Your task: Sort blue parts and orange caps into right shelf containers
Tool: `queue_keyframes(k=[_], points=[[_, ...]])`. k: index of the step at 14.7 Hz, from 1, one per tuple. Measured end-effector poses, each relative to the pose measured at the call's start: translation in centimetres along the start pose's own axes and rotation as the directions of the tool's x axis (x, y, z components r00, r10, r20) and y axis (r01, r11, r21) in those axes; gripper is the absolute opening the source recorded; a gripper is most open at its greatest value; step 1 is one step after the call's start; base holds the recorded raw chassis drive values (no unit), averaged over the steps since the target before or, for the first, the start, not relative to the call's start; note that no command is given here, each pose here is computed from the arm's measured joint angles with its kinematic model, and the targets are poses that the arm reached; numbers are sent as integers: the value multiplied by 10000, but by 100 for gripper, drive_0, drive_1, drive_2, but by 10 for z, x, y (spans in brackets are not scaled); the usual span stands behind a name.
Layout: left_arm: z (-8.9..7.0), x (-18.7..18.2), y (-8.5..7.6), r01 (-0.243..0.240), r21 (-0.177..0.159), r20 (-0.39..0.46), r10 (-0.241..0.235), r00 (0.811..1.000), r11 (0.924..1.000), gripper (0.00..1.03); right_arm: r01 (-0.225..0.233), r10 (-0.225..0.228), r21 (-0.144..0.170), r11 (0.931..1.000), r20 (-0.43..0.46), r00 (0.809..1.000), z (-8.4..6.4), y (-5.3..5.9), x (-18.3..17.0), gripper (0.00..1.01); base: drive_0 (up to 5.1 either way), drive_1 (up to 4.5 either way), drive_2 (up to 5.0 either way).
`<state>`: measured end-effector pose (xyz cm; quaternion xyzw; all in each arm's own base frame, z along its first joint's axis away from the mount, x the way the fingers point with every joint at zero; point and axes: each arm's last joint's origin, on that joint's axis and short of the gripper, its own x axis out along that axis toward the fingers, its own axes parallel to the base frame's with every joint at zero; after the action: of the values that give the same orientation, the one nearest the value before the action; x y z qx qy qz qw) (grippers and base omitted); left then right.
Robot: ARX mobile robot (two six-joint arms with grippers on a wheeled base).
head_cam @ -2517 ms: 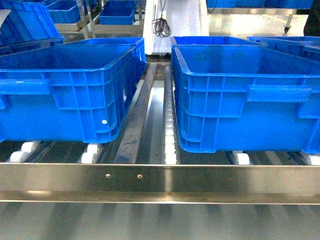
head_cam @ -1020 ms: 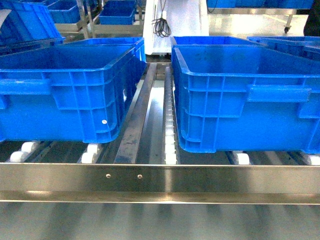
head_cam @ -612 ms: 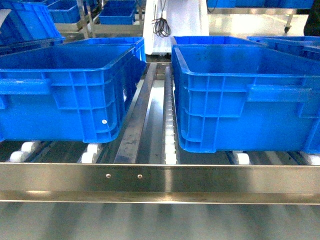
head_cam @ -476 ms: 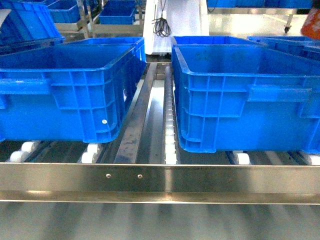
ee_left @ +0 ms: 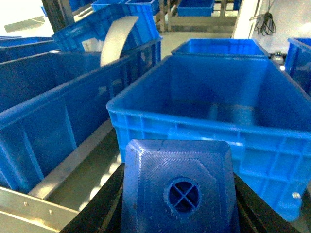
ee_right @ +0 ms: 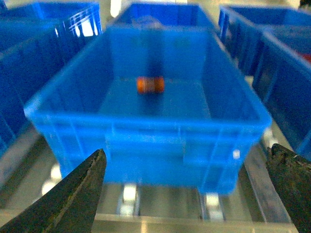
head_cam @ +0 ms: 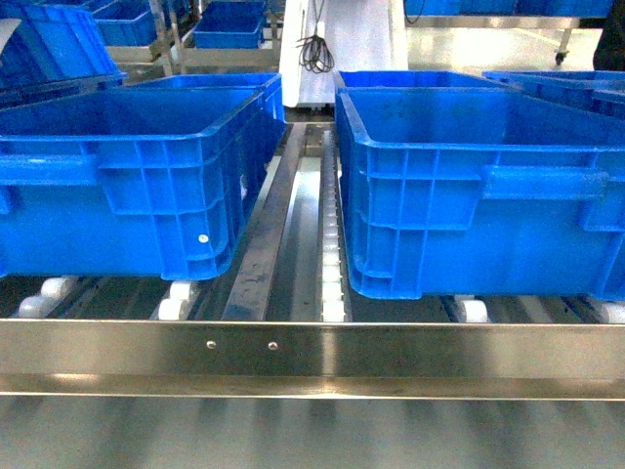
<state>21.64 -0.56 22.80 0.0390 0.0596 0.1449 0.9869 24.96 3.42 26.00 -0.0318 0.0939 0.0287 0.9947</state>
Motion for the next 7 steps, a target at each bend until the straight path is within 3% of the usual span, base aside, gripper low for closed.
queue_keyframes(k=[1, 2, 4, 5, 7], points=[[13, 16, 0, -25, -148, 312, 29, 9995, 9999, 44, -48, 38, -134, 9999, -747, 9972, -29, 2, -20, 98, 0, 0, 0], [27, 36, -3, 199, -248, 654, -183, 9977, 9995, 44, -103, 88, -148, 9998, -983, 9951, -42, 5, -40, 98, 0, 0, 0], [49, 87, -14, 823, -174, 785, -806, 9936, 9965, 44, -117, 131, 246, 9996, -579, 9982, -40, 8, -64, 98, 0, 0, 0], [56, 120, -23, 1183, -8, 366, -1182, 9923, 9930, 44, -70, 91, 431, 9990, -497, 9987, -39, 12, -66, 98, 0, 0, 0], [64, 184, -35, 1097, 176, -257, -1093, 9937, 9938, 66, -381, 405, 358, 9986, -694, 9968, -42, 24, -64, 98, 0, 0, 0]])
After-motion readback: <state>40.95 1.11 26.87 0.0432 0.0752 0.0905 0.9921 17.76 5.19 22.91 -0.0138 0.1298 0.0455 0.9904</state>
